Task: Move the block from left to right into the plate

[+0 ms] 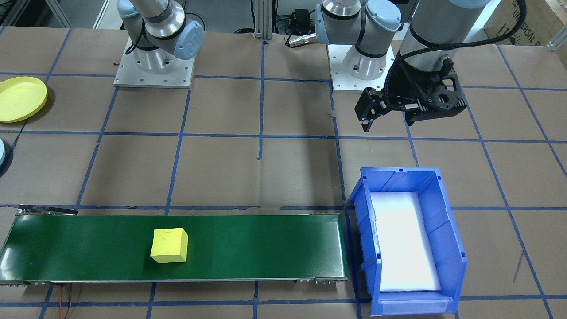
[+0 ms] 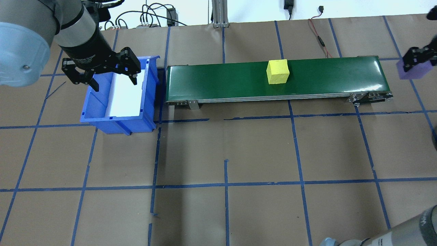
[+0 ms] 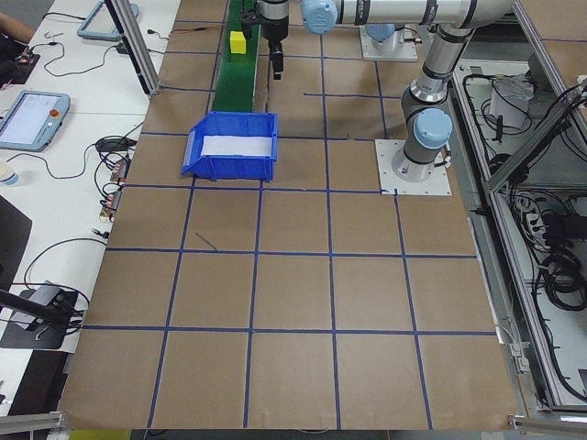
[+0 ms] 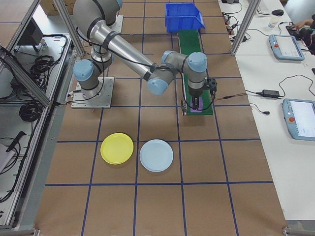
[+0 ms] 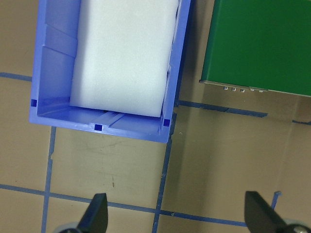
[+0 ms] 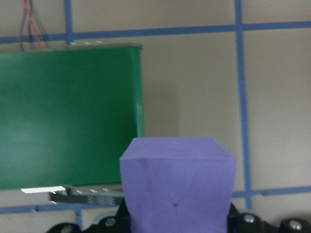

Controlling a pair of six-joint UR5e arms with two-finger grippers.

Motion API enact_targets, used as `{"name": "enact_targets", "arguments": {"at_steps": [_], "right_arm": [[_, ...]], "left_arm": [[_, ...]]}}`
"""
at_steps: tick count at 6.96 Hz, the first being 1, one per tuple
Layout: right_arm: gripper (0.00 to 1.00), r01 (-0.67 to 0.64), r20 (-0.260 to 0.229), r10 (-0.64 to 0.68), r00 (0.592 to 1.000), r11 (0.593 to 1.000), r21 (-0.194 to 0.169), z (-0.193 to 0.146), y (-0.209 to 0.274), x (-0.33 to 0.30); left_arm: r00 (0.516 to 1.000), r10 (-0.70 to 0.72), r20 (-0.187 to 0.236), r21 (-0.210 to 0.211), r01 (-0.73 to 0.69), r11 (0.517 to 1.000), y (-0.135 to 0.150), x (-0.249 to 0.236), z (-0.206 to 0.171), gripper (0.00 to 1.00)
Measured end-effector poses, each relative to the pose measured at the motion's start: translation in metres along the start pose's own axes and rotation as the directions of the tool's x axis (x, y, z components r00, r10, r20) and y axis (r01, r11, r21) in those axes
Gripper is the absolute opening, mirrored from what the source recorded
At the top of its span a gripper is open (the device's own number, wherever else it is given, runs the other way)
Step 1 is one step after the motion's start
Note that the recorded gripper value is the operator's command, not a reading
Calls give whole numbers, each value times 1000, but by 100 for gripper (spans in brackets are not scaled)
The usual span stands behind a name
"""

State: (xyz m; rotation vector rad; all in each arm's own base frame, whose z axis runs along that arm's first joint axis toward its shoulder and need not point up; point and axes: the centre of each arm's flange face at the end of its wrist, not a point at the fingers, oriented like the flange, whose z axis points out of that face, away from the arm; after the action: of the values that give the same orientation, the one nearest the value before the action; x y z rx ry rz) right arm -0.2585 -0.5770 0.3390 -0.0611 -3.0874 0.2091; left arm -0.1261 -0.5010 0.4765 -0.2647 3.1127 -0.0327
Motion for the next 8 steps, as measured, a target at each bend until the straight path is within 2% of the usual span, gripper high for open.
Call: {"name": "enact_targets", "arguments": {"at_steps": [1, 3, 4, 5, 7, 8], "right_arm": [[30, 4, -5, -4, 1000, 999, -37, 7, 41, 64], [33, -33, 39, 37, 999, 994, -105, 39, 141, 159], [79, -66, 48, 72, 996, 990, -127, 53, 181, 185], [100, -84, 45, 91, 995, 988, -128, 65, 203, 201], [100, -101, 66, 109, 992, 988, -114, 87, 212, 211], [100, -98, 67, 105, 992, 990, -100, 86, 208, 210]], "left_arm": [[1000, 0, 0, 0, 0, 1000, 0, 0, 0, 100], [1000, -1, 0, -2, 1, 1000, 0, 0, 1, 100], [1000, -1, 0, -3, 1, 1000, 0, 0, 1, 100], [1000, -1, 0, -3, 1, 1000, 0, -1, 1, 100], [1000, -2, 1, -4, 2, 1000, -1, -1, 2, 100], [1000, 1, 4, -4, -1, 1000, -1, -2, 2, 100]]}}
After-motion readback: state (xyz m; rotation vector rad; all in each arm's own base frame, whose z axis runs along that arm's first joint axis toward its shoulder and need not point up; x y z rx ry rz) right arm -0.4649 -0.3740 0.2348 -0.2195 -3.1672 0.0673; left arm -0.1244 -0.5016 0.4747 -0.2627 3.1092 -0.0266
